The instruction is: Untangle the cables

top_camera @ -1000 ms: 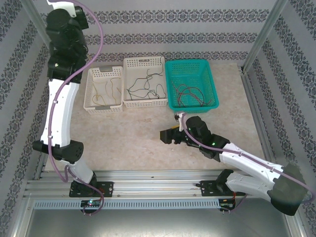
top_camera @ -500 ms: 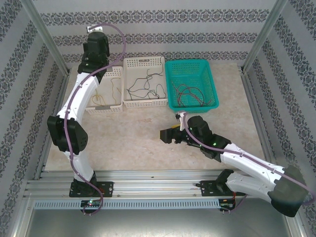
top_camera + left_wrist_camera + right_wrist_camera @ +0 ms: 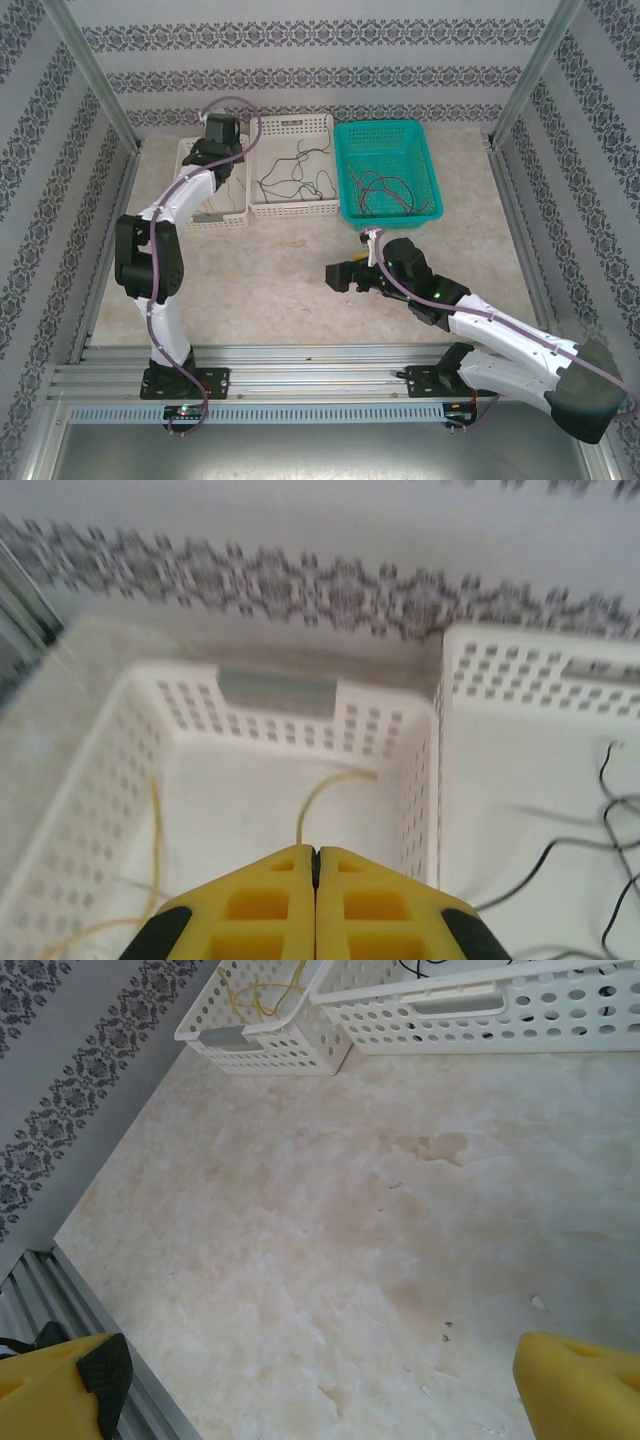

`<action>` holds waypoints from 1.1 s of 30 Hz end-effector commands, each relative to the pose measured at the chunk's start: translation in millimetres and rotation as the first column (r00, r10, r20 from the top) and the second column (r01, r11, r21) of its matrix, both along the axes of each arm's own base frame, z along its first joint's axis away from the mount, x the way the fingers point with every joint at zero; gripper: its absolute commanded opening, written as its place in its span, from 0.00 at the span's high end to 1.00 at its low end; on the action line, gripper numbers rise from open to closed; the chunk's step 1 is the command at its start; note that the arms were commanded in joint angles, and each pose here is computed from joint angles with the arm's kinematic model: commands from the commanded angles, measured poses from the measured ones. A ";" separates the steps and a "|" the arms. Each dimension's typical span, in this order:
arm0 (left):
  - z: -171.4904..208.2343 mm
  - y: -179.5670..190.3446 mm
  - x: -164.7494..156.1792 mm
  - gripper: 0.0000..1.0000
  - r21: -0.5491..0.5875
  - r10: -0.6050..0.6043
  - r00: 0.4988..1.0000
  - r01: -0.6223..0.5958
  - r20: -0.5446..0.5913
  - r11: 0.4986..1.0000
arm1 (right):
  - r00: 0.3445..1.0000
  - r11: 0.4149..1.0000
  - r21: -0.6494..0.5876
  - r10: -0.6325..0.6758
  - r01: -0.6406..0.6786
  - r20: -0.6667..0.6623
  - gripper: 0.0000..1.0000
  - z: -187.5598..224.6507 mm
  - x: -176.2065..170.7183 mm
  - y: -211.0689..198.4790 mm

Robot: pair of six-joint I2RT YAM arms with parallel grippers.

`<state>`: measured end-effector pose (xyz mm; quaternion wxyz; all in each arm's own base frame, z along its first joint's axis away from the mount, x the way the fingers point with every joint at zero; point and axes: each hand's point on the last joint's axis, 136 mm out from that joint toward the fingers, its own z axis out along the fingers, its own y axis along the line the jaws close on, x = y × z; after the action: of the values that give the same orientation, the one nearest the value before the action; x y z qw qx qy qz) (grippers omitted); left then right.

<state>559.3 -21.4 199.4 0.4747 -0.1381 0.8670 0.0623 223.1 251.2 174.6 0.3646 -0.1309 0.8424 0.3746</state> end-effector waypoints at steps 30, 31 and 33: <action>21.5 2.7 -15.8 0.00 -0.215 0.008 1.000 -0.008 -0.004 0.977 | 1.000 0.999 0.026 -0.021 0.020 0.016 0.02 8.5 -3.1 -8.1; 31.1 2.8 -17.4 0.00 -0.217 0.007 1.000 -0.004 0.017 0.976 | 0.999 0.999 0.018 -0.036 0.035 0.020 0.02 7.9 -2.3 -11.3; 47.9 -0.2 -21.2 0.00 -0.236 -0.004 0.998 0.017 0.055 0.971 | 0.997 0.997 -0.001 -0.072 0.072 0.042 0.02 8.3 0.9 -18.8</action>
<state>547.6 -28.7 200.9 0.4481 -0.1943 0.8714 -0.0458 219.0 244.0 182.5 0.3793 -0.1276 0.8352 0.3771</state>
